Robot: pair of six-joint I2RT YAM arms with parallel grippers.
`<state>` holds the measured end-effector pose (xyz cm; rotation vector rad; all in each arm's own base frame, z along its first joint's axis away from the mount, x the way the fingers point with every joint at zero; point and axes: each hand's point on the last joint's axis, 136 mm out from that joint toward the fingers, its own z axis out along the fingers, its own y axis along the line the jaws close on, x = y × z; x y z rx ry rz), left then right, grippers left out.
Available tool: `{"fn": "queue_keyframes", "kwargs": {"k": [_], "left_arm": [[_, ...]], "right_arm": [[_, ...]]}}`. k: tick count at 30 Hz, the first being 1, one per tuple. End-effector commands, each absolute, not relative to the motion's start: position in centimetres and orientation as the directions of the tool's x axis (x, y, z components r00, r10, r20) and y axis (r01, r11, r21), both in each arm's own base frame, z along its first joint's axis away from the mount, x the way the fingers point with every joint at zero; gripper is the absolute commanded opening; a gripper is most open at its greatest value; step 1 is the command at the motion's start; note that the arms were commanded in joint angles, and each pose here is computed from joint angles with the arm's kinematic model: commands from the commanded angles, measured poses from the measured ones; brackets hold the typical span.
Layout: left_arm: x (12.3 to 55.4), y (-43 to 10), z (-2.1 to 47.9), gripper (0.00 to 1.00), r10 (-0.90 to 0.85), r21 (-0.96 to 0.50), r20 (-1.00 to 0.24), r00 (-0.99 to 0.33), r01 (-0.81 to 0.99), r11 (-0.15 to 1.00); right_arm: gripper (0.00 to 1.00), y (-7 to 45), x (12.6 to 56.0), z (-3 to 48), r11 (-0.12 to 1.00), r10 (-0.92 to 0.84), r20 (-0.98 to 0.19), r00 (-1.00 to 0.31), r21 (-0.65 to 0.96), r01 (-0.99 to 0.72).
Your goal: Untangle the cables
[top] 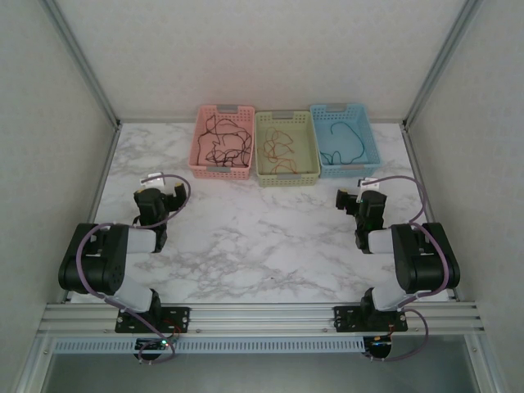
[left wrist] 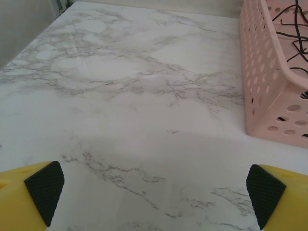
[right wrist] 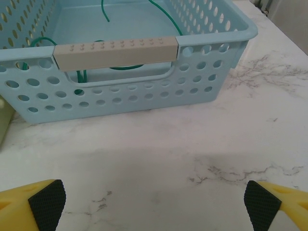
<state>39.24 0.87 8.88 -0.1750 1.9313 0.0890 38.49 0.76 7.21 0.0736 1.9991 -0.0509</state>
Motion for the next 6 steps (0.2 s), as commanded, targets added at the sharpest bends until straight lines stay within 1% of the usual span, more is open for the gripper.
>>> {"fn": "queue_keyframes", "kwargs": {"k": [1, 6], "left_arm": [[39.61, 0.95, 9.14, 1.00, -0.096, -0.040, -0.933, -0.347, -0.165, 0.986], [39.62, 0.94, 9.16, 1.00, -0.096, -0.041, -0.933, -0.347, -0.163, 0.986]], "right_arm": [[0.99, 1.14, 39.43, 8.22, 0.999, 0.027, -0.918, -0.395, 0.012, 0.040], [0.99, 1.26, 39.31, 8.24, 0.999, 0.024, -0.921, -0.390, 0.013, 0.030]]}}
